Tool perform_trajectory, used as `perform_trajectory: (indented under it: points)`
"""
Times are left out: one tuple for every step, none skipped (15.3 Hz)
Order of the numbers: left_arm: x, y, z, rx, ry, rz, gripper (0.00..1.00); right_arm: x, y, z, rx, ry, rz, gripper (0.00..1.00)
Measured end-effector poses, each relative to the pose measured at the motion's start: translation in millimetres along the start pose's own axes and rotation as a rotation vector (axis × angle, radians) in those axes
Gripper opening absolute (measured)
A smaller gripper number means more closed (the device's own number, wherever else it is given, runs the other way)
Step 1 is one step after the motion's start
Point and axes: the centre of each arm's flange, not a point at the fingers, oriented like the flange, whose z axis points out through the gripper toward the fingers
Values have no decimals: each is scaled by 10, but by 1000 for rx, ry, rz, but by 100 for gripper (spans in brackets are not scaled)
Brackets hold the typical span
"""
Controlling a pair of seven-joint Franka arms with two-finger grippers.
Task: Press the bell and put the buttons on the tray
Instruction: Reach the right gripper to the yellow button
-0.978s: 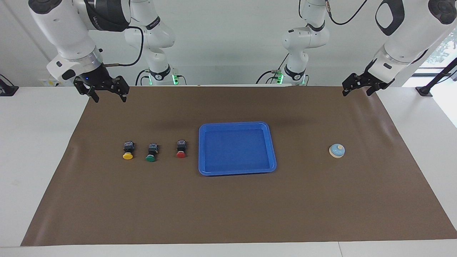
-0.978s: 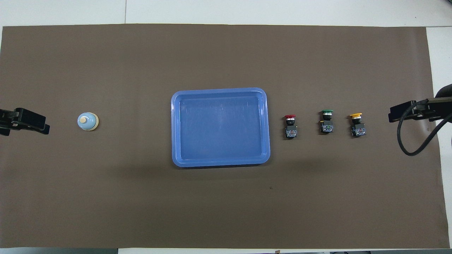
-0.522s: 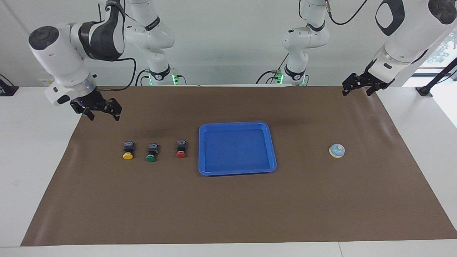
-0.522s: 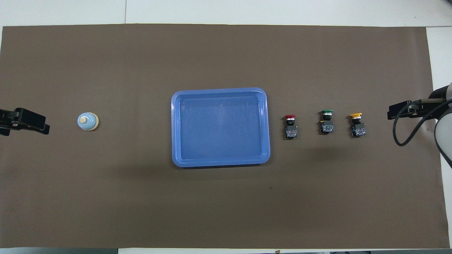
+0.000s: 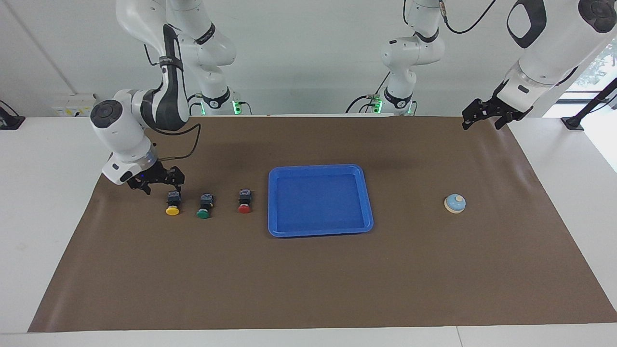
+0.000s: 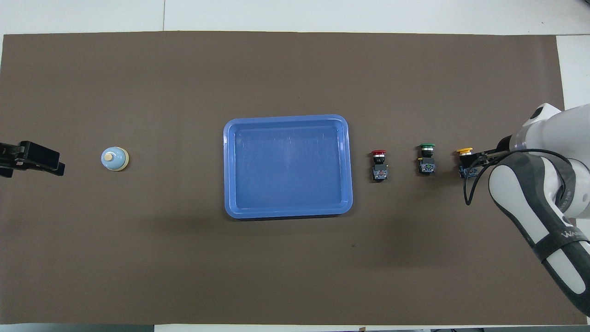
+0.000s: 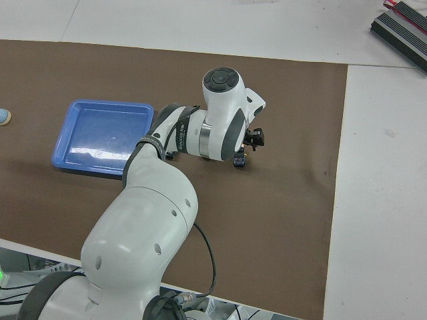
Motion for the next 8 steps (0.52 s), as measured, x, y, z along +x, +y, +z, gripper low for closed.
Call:
perform_trajectory:
  points:
    - [0,0,0,0,0,0,100,-8,-2,70,2,-5,-10,100]
    - [0,0,0,0,0,0,100,-5,-3,140,3,-9,-17,100]
    - [0,0,0,0,0,0,100,5,-2,209,5,-12,-20,100]
    - [0,0,0,0,0,0,100,15,0,279,7,-18,-21,100]
    - [0,0,0,0,0,0,100,21,3,350,9,-24,-20,100]
    - [0,0,0,0,0,0,100,22,12,420,15,-32,-16,100]
    - [0,0,0,0,0,0,100,20,21,484,27,-39,-5,100]
    - [0,0,0,0,0,0,100,17,26,535,42,-43,9,100]
